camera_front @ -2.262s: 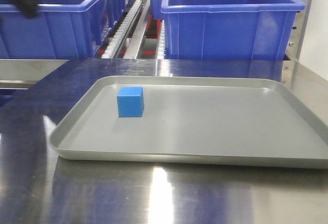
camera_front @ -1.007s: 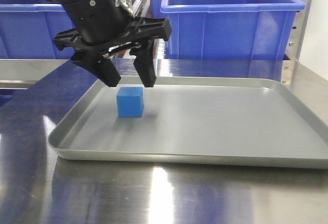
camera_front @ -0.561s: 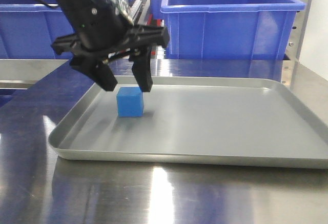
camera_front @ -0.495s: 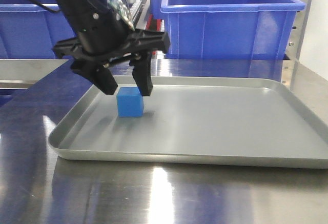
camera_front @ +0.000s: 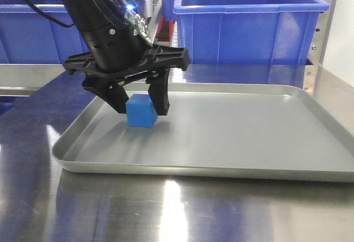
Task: Sort and place red and blue blocks on shelf
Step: 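Lower the left gripper over the blue cube and close on it, then lift the blue cube off the tray with the left gripper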
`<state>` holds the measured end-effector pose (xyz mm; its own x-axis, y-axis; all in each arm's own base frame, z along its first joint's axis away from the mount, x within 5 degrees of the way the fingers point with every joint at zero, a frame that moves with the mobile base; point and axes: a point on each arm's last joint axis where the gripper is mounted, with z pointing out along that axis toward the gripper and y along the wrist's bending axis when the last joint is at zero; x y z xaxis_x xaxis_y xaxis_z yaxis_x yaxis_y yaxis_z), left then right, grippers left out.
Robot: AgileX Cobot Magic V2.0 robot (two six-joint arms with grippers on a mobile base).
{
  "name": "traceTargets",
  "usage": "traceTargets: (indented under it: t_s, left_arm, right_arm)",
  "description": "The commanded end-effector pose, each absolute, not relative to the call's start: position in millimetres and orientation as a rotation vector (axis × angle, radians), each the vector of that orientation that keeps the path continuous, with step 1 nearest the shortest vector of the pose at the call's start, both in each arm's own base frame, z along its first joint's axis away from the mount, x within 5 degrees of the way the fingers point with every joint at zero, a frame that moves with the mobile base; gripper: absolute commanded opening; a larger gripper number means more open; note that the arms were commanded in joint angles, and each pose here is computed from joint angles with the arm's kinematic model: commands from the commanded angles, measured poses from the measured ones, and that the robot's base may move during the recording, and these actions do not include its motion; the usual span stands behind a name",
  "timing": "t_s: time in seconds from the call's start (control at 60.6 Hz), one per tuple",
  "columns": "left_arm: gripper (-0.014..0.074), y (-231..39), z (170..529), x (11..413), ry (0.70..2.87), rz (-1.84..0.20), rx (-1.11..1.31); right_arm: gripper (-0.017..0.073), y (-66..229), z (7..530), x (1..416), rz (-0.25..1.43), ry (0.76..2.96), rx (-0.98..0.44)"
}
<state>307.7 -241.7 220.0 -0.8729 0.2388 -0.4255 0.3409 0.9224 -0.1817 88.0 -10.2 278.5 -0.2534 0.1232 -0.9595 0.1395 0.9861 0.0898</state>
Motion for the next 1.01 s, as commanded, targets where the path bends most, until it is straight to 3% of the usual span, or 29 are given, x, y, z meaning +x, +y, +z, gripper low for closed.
traceTargets:
  t_s: [0.0,0.215,0.627,0.991]
  left_arm:
    - [0.0405,-245.1,251.3,307.8,2.571,-0.430,0.394]
    - [0.0113,-244.6,258.8,305.0,2.562,-0.465,0.373]
    - [0.0122,-227.2,301.1,294.9,2.450,-0.466,0.380]
    - [0.0122,-156.1,359.3,273.0,2.261,-0.424,0.263]
  right_arm:
    - [0.0057,-10.6,295.5,89.6,-0.031,1.714,0.166]
    - [0.0057,-10.6,295.5,89.6,-0.031,1.714,0.166]
    - [0.0057,-10.6,295.5,89.6,-0.031,1.714,0.166]
    - [0.0057,-10.6,295.5,89.6,-0.031,1.714,0.166]
